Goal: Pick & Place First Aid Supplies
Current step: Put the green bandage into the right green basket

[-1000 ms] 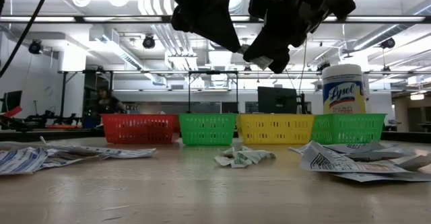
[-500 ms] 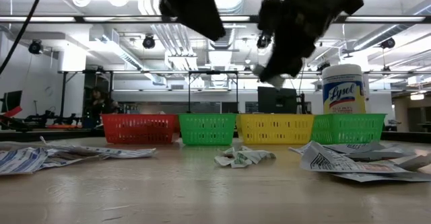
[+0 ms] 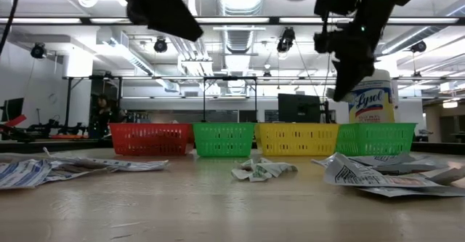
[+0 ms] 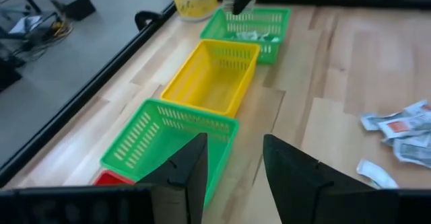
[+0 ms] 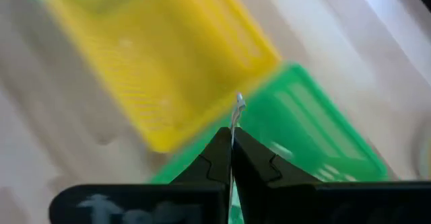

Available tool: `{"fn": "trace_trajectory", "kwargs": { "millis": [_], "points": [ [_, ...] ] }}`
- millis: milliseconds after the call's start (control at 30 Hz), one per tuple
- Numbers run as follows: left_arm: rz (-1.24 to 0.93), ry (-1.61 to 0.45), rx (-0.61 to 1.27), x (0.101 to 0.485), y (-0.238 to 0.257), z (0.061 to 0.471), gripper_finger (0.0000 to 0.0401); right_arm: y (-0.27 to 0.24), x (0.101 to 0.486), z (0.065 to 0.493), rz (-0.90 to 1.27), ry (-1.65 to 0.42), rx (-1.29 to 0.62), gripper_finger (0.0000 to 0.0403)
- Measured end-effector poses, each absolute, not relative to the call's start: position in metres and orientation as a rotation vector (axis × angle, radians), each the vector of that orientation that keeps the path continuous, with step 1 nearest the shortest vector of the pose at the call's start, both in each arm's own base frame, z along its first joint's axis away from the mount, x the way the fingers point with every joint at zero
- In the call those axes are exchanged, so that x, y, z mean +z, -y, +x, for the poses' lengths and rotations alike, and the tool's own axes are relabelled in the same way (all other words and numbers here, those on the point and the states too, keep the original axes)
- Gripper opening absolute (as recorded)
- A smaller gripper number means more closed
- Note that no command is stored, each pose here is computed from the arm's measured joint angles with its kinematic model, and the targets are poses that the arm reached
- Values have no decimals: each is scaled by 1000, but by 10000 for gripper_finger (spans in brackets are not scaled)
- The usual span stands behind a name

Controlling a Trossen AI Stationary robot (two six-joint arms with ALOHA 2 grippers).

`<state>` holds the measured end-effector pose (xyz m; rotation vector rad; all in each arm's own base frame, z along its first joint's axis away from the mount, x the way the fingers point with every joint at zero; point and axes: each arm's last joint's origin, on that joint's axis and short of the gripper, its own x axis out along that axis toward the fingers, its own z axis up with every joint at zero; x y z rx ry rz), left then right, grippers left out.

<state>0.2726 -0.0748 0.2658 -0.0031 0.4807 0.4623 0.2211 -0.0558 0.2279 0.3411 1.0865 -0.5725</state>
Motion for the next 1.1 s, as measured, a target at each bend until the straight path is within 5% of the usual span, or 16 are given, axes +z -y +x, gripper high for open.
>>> {"fn": "trace_trajectory", "kwargs": {
  "millis": [267, 800, 1100],
  "points": [
    [-90, -346, 423, 252, 67, 234, 140, 81, 212, 206, 442, -1174, -699, 8],
    [-86, -348, 384, 227, 63, 214, 140, 85, 178, 217, 449, -1340, -608, 9],
    [-92, -348, 378, 225, 64, 214, 140, 86, 177, 219, 414, -1333, -586, 68]
  ]
}}
